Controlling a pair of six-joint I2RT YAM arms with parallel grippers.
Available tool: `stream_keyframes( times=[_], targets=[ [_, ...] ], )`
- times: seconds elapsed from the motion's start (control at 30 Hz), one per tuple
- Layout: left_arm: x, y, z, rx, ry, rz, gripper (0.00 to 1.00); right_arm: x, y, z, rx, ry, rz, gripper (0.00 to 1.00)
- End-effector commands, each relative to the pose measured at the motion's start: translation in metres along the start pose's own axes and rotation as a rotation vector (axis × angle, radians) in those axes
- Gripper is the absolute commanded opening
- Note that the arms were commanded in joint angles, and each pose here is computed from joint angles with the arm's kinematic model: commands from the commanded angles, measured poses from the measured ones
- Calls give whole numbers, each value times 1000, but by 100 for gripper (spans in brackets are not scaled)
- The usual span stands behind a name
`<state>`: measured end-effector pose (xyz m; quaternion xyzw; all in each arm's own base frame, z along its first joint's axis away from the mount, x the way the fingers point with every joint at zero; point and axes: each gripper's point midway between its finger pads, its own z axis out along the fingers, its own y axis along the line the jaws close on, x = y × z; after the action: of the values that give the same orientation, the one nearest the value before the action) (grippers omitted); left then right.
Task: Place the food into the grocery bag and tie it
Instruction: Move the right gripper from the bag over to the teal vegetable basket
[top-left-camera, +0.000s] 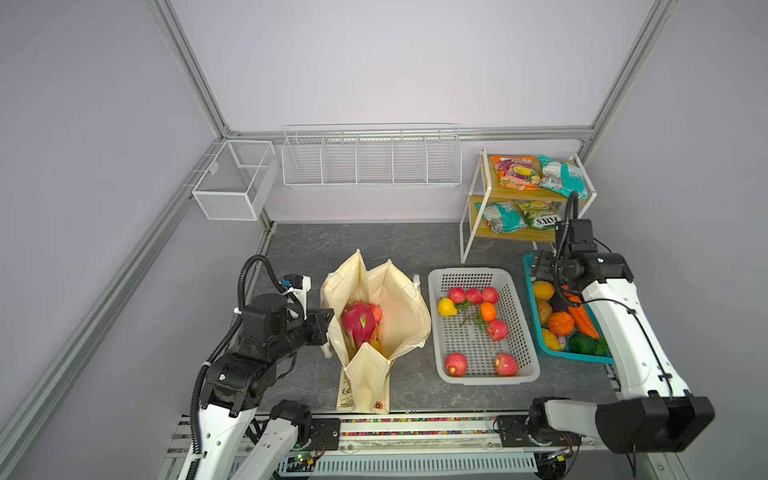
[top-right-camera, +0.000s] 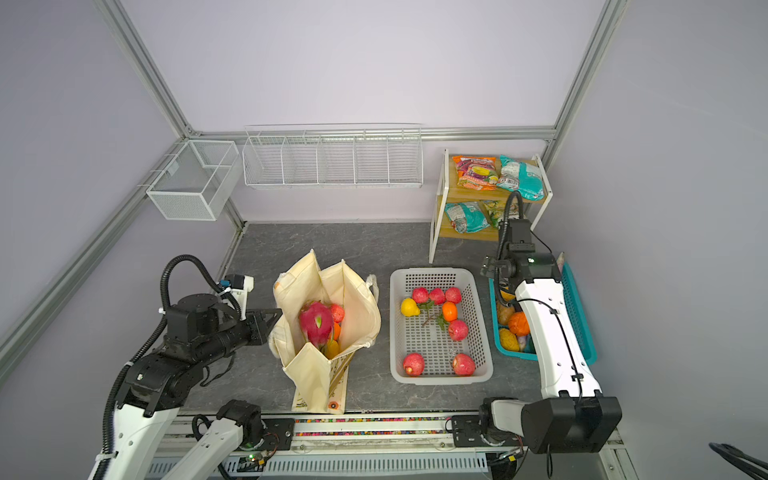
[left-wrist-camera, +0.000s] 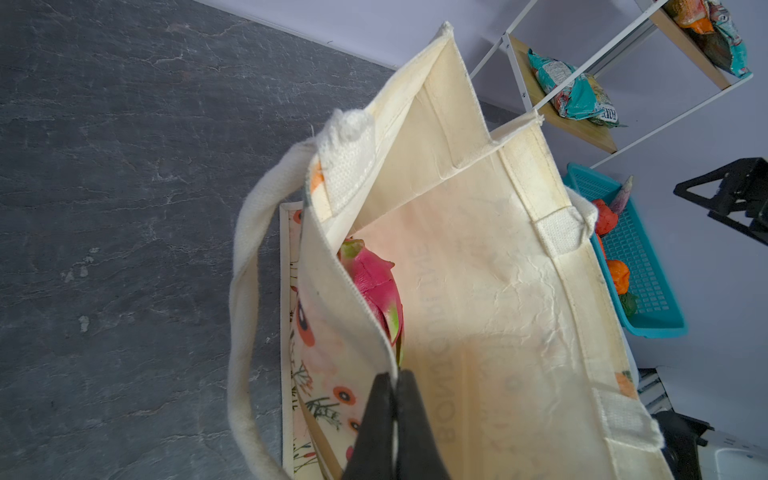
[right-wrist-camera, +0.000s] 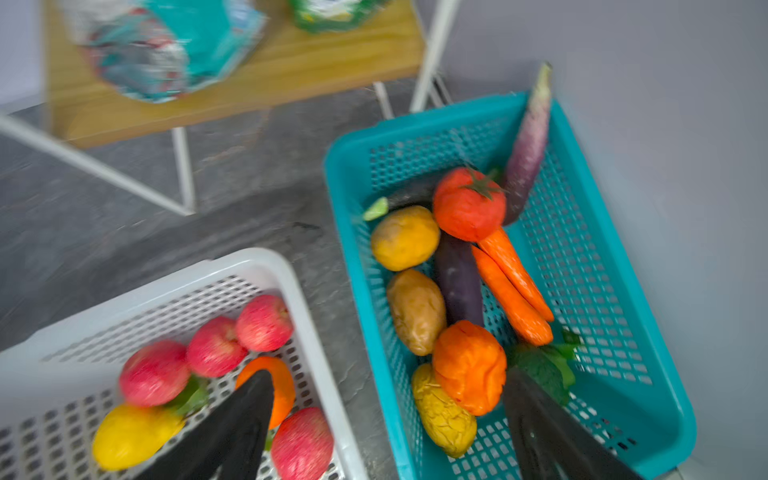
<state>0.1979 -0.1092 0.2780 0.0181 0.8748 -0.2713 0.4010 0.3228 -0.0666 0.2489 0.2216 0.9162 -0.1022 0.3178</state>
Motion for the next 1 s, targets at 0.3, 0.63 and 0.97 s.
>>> stream_keyframes(
  times=[0.3, 0.63, 0.97],
  targets=[
    [1, -3, -4, 6, 15, 10, 0, 25, -70, 82, 90, 129, 358, 89],
    [-2, -4, -6, 3, 17, 7, 0, 55, -78, 116, 105, 234, 413, 89],
    [0, -2, -6, -3, 13, 6, 0, 81, -76, 136, 110, 317, 426, 89]
  ],
)
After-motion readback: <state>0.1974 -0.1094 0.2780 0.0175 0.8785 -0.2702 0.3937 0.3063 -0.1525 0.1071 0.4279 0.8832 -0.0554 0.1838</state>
